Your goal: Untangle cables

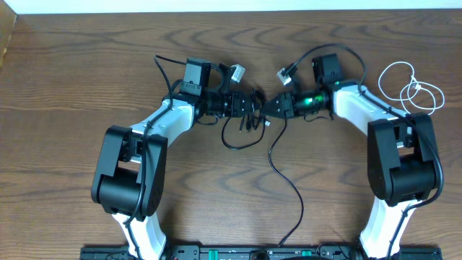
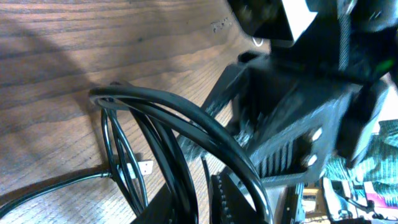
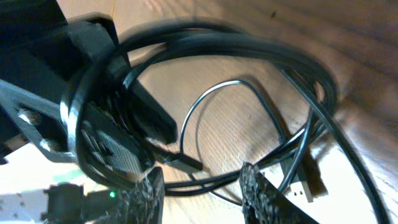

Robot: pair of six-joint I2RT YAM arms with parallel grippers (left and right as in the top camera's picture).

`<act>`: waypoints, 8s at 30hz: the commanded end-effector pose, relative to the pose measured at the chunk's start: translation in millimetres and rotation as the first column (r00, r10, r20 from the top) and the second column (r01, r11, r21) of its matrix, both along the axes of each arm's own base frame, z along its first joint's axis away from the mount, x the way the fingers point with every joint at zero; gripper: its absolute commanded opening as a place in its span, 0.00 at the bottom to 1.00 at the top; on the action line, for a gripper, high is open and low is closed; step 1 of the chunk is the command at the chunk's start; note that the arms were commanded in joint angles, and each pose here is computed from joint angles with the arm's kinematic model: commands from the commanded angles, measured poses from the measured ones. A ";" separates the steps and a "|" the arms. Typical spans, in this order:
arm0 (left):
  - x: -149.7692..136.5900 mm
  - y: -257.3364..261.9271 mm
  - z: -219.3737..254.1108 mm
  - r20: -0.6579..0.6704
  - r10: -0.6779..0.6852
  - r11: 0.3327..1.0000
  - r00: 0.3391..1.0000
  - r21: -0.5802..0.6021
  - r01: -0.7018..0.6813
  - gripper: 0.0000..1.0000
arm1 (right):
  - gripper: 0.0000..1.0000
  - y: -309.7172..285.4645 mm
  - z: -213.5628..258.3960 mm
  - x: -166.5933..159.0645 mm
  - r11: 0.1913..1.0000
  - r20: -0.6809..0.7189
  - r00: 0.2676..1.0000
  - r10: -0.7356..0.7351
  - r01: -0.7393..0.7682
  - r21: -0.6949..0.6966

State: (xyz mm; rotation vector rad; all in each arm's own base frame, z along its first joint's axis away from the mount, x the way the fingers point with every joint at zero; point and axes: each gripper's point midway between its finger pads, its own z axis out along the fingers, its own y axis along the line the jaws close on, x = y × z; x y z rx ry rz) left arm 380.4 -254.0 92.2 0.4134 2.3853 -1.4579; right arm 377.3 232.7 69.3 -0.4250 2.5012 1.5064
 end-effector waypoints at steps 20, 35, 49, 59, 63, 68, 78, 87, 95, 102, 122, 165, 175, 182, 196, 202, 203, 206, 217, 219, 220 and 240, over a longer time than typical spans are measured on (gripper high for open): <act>-1.6 0.2 -2.3 -0.033 0.014 1.000 0.999 -0.003 -0.014 0.41 | 0.44 34.5 -3.2 -23.6 0.982 0.149 0.983 0.107 -0.128 0.139; -2.8 -1.1 -2.0 -0.058 0.020 1.000 0.998 -0.007 -0.020 0.41 | 0.45 41.3 -10.0 -11.3 0.996 0.107 0.994 0.030 -0.039 0.081; -10.9 -10.3 1.1 -0.070 -0.015 1.000 0.997 -0.028 0.013 0.41 | 0.41 56.6 -16.7 6.2 0.997 0.124 0.989 -0.078 0.078 0.004; -13.8 -11.7 3.9 -0.086 -0.028 0.999 0.996 -0.048 0.024 0.41 | 0.39 70.0 -15.3 13.6 0.992 0.167 0.978 -0.121 0.126 -0.015; -13.8 -11.7 3.9 -0.086 -0.028 0.999 0.996 -0.047 0.024 0.40 | 0.37 71.5 -18.0 18.0 0.986 0.183 0.972 -0.150 0.160 -0.039; -16.2 -14.6 3.7 -0.088 -0.036 0.998 0.995 -0.047 0.032 0.40 | 0.25 72.9 -16.4 19.7 0.986 0.197 0.968 -0.153 0.163 -0.035; -21.1 -21.2 3.1 -0.088 -0.052 0.998 0.995 -0.043 0.048 0.41 | 0.01 69.8 -19.6 22.6 0.982 0.208 0.964 -0.165 0.180 -0.055; -11.7 -7.7 -21.0 -0.104 0.054 0.994 0.993 0.096 -0.044 0.48 | 0.01 67.4 -25.2 18.7 0.981 0.178 0.970 -0.166 0.181 -0.075; -14.2 7.4 -41.3 -0.149 0.128 0.973 0.980 0.213 -0.094 0.49 | 0.01 48.8 -40.7 15.4 0.951 -0.017 0.959 -0.281 0.276 -0.136; -4.7 28.6 -43.8 -0.173 0.189 0.963 0.967 0.224 -0.148 0.56 | 0.01 50.7 -34.8 11.5 0.965 -0.044 0.967 -0.250 0.245 -0.095; -6.5 49.8 -42.8 -0.189 0.173 0.970 0.967 0.204 -0.133 0.47 | 0.01 55.8 -24.0 4.4 0.988 -0.002 0.988 -0.153 0.152 -0.028; -9.1 84.6 -93.6 -0.025 0.256 0.768 0.966 0.612 -0.188 0.10 | 0.01 37.1 12.9 12.6 0.983 0.024 0.997 -0.078 0.073 0.166; -9.7 84.9 -94.5 -0.012 0.228 0.768 0.973 0.616 -0.173 0.10 | 0.01 -8.6 20.1 50.1 0.950 -0.044 0.968 -0.247 0.251 0.184; -9.5 84.7 -94.3 0.007 0.192 0.770 0.981 0.619 -0.155 0.08 | 0.11 -55.5 -29.9 63.8 0.864 -0.185 0.845 -0.501 0.498 -0.069; -14.7 57.0 -79.6 0.033 0.030 0.870 0.999 0.492 -0.043 0.08 | 0.34 -62.4 18.1 58.0 0.888 0.007 0.891 -0.455 0.454 -0.072; -15.5 42.0 -68.2 0.061 -0.031 0.913 0.998 0.408 0.003 0.08 | 0.27 -34.7 41.9 42.3 0.923 0.041 0.923 -0.382 0.384 -0.043; -15.4 40.4 -66.8 0.064 -0.035 0.917 0.997 0.398 0.007 0.08 | 0.30 -29.0 39.2 38.5 0.927 0.033 0.929 -0.370 0.371 -0.050; -17.6 32.7 -60.1 0.077 -0.068 0.936 0.995 0.349 0.037 0.08 | 0.23 -13.0 32.7 29.0 0.937 0.016 0.940 -0.342 0.342 -0.070; -21.1 27.7 -55.4 0.075 -0.090 0.948 0.993 0.313 0.062 0.08 | 0.35 -4.4 -9.5 6.2 0.850 -0.124 0.866 -0.485 0.433 -0.300; -21.2 27.6 -55.4 0.075 -0.090 0.948 0.993 0.312 0.062 0.08 | 0.35 -2.8 -10.8 3.1 0.851 -0.130 0.867 -0.480 0.425 -0.307; -21.3 27.5 -55.3 0.075 -0.091 0.948 0.993 0.312 0.063 0.08 | 0.35 -2.1 -11.4 1.7 0.852 -0.134 0.868 -0.478 0.422 -0.310; -25.1 19.6 -46.8 0.074 -0.114 0.964 0.991 0.250 0.093 0.08 | 0.40 5.6 -39.4 10.5 0.801 -0.022 0.863 -0.505 0.460 -0.384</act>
